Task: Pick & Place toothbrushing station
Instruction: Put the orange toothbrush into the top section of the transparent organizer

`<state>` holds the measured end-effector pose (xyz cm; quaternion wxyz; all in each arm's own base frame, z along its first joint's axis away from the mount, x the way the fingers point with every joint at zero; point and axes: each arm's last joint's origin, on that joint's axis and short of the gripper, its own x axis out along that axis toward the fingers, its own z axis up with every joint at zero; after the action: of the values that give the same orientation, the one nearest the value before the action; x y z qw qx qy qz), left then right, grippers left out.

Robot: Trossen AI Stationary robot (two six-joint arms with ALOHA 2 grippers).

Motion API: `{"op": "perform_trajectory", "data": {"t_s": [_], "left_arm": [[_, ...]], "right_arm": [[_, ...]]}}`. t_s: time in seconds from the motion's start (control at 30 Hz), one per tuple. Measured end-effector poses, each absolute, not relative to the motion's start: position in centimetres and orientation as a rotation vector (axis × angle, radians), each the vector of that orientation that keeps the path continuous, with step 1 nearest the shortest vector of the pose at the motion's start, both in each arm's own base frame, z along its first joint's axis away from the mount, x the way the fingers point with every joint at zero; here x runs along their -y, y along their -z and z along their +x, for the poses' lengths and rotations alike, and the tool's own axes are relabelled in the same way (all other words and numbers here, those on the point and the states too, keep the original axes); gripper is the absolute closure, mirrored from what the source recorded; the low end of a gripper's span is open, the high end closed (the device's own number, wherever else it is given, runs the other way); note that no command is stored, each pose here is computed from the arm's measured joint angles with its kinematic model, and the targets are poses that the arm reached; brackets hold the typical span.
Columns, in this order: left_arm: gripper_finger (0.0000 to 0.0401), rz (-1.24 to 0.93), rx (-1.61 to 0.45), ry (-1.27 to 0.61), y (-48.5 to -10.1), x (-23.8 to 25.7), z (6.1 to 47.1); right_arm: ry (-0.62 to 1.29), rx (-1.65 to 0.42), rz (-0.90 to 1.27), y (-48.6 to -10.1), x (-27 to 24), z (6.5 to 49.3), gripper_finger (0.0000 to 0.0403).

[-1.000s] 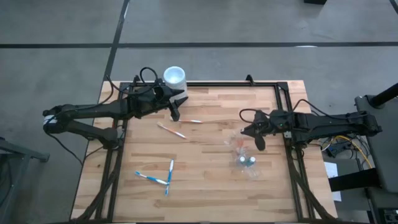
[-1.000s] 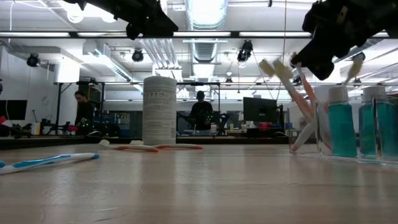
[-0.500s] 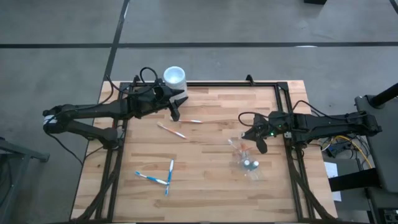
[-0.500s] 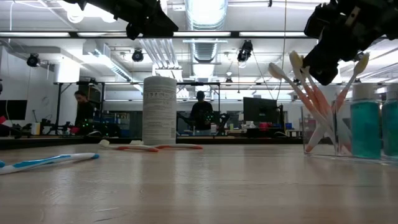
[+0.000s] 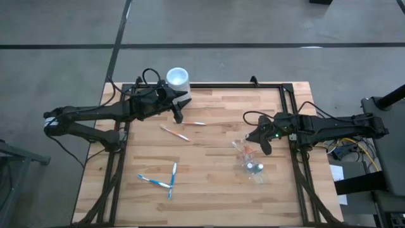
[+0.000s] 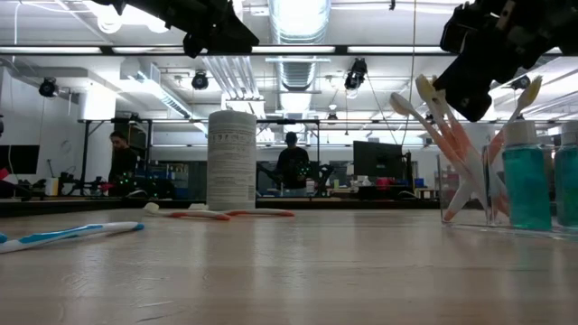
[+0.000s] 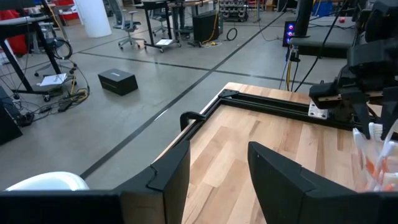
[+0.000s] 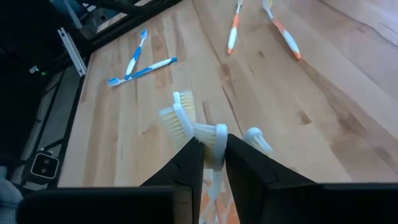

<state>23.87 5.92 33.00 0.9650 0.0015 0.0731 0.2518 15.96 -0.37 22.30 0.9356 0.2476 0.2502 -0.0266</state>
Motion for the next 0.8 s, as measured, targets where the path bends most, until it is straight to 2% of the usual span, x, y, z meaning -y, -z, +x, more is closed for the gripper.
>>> {"op": "perform_trajectory", "data": {"t_s": [0.3, 0.43, 0.8], "left_arm": [[0.0234, 0.003, -0.148, -0.51, -33.0, -5.9, 23.9], [0.0234, -0.006, -0.146, -0.51, -33.0, -5.9, 23.9], [0.0234, -0.009, -0.144, -0.51, -33.0, -5.9, 23.9]], "right_arm": [[0.06, -0.512, 0.546, -22.3, 0.3, 16.0, 0.0299], [-0.004, -0.501, 0.557, -22.5, 0.2, 16.0, 0.0286], [-0.1, -0.329, 0.548, -24.4, 0.0, 16.3, 0.0288]]}}
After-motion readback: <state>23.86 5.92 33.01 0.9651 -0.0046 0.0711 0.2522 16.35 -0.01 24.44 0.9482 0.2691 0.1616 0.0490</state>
